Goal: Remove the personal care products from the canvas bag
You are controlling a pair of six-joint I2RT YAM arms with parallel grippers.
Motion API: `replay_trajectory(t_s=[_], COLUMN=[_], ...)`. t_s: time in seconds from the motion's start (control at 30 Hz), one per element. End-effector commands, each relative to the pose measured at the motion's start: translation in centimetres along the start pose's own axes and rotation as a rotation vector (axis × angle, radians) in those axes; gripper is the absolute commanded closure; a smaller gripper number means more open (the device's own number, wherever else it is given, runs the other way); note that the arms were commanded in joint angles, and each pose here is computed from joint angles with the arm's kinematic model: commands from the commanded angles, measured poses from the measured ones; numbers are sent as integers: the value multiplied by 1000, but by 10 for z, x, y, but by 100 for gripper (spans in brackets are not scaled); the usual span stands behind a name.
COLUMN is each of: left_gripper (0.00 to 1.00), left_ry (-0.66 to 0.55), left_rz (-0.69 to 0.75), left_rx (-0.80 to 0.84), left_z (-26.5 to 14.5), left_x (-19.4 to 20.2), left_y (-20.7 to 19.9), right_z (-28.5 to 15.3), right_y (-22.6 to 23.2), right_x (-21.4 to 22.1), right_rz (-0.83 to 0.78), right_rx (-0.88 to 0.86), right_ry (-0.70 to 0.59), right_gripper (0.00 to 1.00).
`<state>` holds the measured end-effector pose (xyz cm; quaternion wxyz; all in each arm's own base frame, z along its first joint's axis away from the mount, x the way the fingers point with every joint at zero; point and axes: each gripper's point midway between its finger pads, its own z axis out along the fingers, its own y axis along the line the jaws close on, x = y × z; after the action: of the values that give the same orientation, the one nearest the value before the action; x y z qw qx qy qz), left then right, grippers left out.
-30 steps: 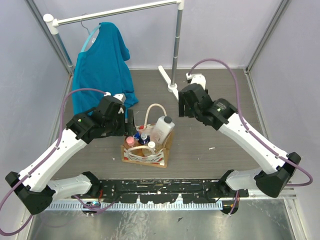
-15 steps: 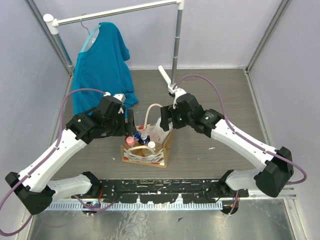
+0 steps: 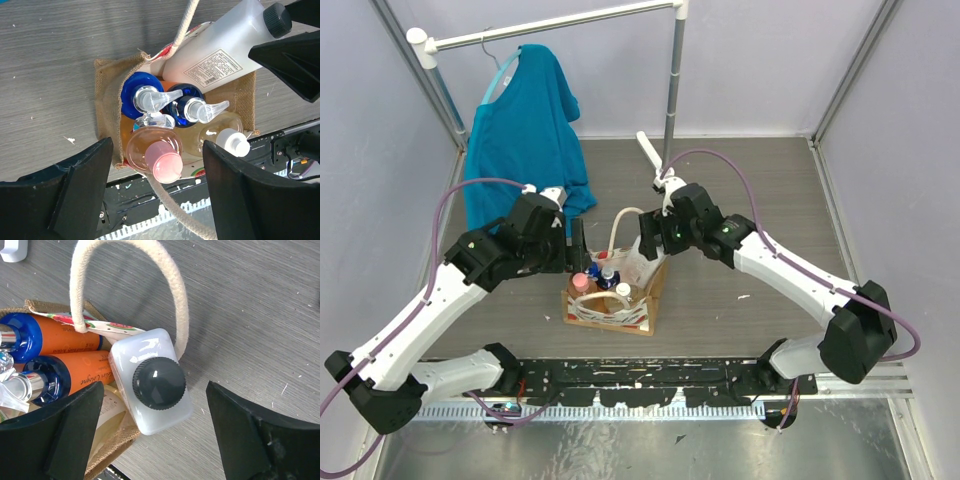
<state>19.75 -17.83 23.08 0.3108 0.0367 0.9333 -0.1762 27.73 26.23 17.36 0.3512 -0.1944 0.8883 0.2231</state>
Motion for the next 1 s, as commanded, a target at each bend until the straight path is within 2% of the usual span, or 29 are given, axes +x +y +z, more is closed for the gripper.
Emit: replay_trajectory(t_s=[0.0, 0.2, 0.3, 0.37, 0.4, 0.47, 0.5, 0.57, 0.77, 0.97], left_gripper=[21, 20, 20, 20, 20, 20, 20, 20, 20, 20], left_ry=[-18, -15, -15, -16, -17, -18, -20, -20, -21, -22], left_rz=[0, 1, 2, 2, 1, 1, -1, -2, -2, -4], left_rx=[-3, -10, -15, -16, -17, -15, -15, -15, -15, -1], left_z=[-3, -2, -3, -3, -3, -3, -3, -3, -3, -1], left_x=[-1, 0, 2, 2, 2, 1, 1, 0, 0, -2], left_y=[1, 3, 5, 5, 6, 5, 5, 5, 4, 0], right_z=[5, 8, 6, 2, -1, -7, -12, -23, -91, -148], right_y=[6, 14, 18, 22, 24, 28, 28, 30, 40, 12], right_x=[-5, 4, 5, 4, 3, -2, -6, -17, -71, -111], right_rz=[-23, -26, -33, -37, -38, -40, -46, -54, -69, -44], right_rx=[-55, -112, -131, -152, -162, -166, -159, -150, -133, 83], right_ry=[-22, 22, 32, 33, 31, 23, 14, -19, -193, -307], right_gripper=[14, 19, 29, 48, 63, 87, 94, 99, 99, 99])
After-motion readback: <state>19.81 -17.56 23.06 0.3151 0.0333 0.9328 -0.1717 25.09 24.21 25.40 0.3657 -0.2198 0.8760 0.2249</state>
